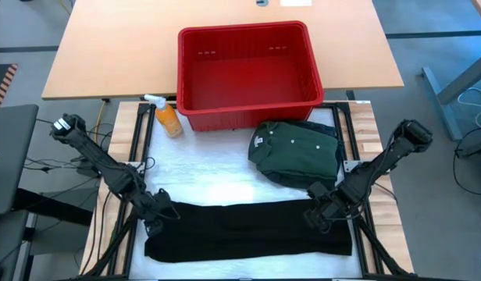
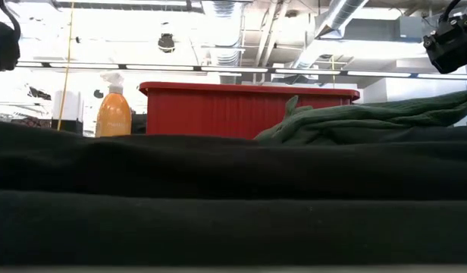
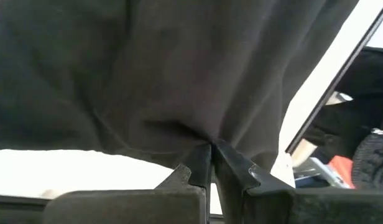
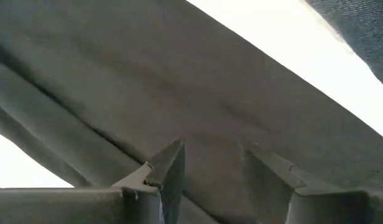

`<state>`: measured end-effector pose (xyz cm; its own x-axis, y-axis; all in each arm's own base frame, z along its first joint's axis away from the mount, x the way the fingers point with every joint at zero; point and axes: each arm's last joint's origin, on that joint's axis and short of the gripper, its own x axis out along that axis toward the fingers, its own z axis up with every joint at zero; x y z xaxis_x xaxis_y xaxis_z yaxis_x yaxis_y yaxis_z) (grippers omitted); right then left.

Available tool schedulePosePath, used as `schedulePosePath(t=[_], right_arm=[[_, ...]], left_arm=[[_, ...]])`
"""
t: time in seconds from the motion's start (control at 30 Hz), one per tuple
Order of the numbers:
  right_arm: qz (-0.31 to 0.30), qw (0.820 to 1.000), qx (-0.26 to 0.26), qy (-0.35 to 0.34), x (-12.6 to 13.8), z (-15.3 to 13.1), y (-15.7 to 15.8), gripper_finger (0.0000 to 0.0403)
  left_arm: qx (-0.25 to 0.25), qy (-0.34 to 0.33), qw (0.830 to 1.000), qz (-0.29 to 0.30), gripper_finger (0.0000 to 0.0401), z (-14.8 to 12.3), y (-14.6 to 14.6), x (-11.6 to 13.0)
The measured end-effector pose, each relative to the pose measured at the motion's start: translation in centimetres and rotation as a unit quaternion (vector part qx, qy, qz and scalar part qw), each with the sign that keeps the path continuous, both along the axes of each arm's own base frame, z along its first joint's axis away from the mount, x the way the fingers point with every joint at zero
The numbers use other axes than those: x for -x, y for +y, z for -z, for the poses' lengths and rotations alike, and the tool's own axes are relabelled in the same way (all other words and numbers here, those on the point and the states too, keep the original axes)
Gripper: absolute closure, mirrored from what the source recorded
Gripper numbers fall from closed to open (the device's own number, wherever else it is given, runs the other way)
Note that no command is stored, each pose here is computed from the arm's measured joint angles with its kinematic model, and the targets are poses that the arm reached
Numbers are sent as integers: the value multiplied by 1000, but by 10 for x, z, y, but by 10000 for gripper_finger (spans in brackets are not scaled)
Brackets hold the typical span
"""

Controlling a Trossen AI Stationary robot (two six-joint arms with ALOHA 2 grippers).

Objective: Fold laundry
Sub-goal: Fold the black shirt

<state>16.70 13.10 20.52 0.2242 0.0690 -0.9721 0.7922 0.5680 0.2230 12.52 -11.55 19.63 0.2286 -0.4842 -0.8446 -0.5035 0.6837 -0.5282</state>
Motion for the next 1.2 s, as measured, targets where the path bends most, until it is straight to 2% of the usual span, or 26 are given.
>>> schedulePosePath(t=[0.2,0.43,0.6,0.7,0.83,0.93,1.0,1.1,1.2], right_arm=[[12,1000,-3,1,-1,0,-1,223],[57,995,-36,68,11,-1,3,223],[104,988,-27,112,25,-18,13,223],[133,983,-19,129,37,-19,19,223],[140,979,-20,148,48,4,21,221],[144,981,-36,125,49,19,23,216],[147,983,-40,106,48,24,22,213],[153,982,-31,108,48,29,19,212],[155,982,-26,106,49,32,17,212]], left_arm=[[-6,15,1000,-2,387,5,-3,-3],[-3,42,999,31,316,7,-2,2],[-17,74,996,54,272,9,-1,10],[-36,71,995,59,256,10,0,12],[-72,6,996,48,247,9,0,6],[-97,-64,993,31,246,7,-2,-2],[-113,-132,985,7,246,2,-4,-9],[-141,-226,964,-10,246,-2,-10,-23],[-145,-236,961,-2,246,6,-17,-35]])
